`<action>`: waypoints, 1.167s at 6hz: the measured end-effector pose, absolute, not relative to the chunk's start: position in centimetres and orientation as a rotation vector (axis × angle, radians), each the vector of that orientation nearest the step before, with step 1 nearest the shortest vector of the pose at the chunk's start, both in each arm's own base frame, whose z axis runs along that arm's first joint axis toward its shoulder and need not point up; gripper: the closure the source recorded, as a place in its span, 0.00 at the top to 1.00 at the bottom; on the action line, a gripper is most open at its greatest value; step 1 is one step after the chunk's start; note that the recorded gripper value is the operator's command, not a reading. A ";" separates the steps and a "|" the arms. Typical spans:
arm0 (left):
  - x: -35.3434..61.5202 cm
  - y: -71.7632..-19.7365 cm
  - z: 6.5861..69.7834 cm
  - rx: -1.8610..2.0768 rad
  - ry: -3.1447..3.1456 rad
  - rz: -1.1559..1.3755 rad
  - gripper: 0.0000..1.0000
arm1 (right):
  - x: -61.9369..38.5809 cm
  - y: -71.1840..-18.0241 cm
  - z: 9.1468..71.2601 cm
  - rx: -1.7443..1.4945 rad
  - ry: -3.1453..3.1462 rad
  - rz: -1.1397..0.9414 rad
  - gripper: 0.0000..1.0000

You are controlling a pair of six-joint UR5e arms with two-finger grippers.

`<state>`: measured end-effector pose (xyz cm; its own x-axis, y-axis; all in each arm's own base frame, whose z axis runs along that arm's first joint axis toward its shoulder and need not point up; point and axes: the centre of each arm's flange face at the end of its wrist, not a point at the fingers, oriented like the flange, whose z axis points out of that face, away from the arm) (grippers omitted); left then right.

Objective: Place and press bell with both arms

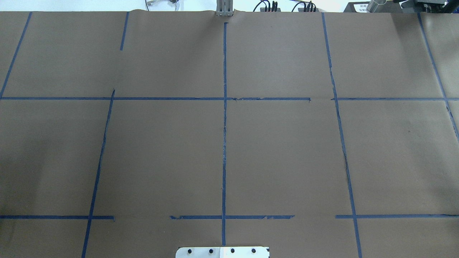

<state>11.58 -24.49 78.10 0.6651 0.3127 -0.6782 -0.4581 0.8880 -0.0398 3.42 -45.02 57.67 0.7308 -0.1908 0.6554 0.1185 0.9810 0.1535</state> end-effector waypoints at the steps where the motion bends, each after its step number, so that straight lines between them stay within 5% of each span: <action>1: 11.6 -24.4 78.1 -0.217 0.721 0.441 0.45 | 3.4 -44.9 57.6 0.104 -0.733 -0.171 1.00; 3: 11.4 -24.1 78.1 -0.209 0.727 0.442 0.09 | 3.4 -44.7 57.0 0.113 -0.735 -0.170 1.00; 7: 8.3 -28.6 68.7 0.084 0.818 0.348 0.05 | 3.4 -44.7 56.8 0.115 -0.737 -0.167 1.00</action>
<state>8.34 -28.65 68.72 0.6307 0.3354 -0.6998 -0.2714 0.9402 0.2060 3.40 -44.72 56.78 0.7280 -0.1917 0.6582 0.1113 0.9804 0.1624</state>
